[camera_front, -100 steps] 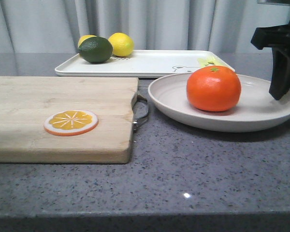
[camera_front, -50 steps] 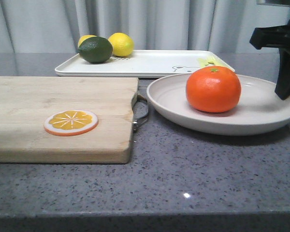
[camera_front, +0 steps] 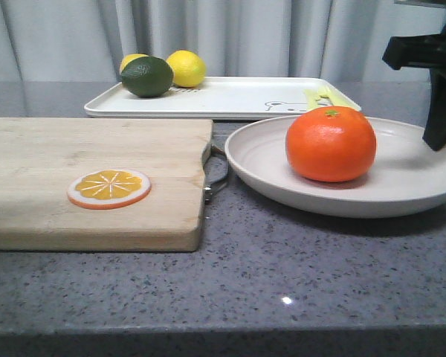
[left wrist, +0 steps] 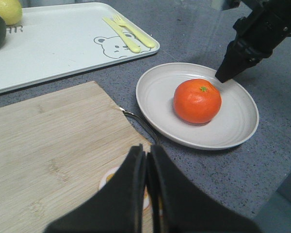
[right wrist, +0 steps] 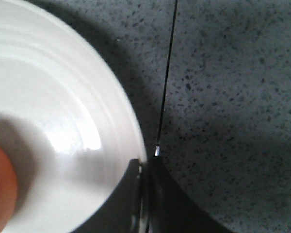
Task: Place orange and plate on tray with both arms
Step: 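Grip the plate rim with the right gripper and lift the plate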
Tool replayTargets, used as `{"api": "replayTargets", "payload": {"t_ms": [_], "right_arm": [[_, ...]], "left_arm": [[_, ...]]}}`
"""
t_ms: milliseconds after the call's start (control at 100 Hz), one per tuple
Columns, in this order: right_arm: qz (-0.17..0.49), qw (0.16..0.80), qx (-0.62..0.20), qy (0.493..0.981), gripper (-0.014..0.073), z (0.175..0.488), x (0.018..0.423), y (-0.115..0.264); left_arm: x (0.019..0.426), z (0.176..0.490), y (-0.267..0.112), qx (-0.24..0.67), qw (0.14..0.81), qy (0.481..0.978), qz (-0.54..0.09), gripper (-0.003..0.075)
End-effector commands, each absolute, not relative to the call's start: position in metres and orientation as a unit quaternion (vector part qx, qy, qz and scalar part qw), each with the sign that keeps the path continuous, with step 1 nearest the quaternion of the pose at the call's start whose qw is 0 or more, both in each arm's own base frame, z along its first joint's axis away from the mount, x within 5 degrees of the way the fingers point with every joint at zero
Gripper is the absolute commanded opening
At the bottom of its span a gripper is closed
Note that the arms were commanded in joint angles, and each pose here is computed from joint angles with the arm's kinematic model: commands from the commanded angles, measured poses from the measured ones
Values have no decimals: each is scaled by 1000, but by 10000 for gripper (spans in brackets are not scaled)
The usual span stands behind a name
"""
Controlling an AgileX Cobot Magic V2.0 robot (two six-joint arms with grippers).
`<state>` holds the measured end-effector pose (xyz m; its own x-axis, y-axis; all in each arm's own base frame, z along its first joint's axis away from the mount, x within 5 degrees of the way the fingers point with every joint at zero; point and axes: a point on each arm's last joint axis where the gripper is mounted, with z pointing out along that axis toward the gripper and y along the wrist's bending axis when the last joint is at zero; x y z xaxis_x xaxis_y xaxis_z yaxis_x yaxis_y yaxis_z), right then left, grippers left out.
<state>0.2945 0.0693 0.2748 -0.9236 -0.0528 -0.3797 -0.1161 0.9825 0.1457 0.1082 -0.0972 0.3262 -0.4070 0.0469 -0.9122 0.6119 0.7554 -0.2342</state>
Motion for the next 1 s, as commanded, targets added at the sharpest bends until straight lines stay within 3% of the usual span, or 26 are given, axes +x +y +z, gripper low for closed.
{"api": "replayTargets", "payload": {"t_ms": [0,350,990], "right_arm": [[103,234,-33,966,-59,307,296,67],[158,286,-36,944,-59,355,316,74],[224,313,-47,922,-58,376,428,104]], "left_arm": [[110,343,-97,192,544,760,-298,-20],[110,345,-97,190,550,756,-299,-20],[111,345,-97,189,552,755,-300,-20]]}}
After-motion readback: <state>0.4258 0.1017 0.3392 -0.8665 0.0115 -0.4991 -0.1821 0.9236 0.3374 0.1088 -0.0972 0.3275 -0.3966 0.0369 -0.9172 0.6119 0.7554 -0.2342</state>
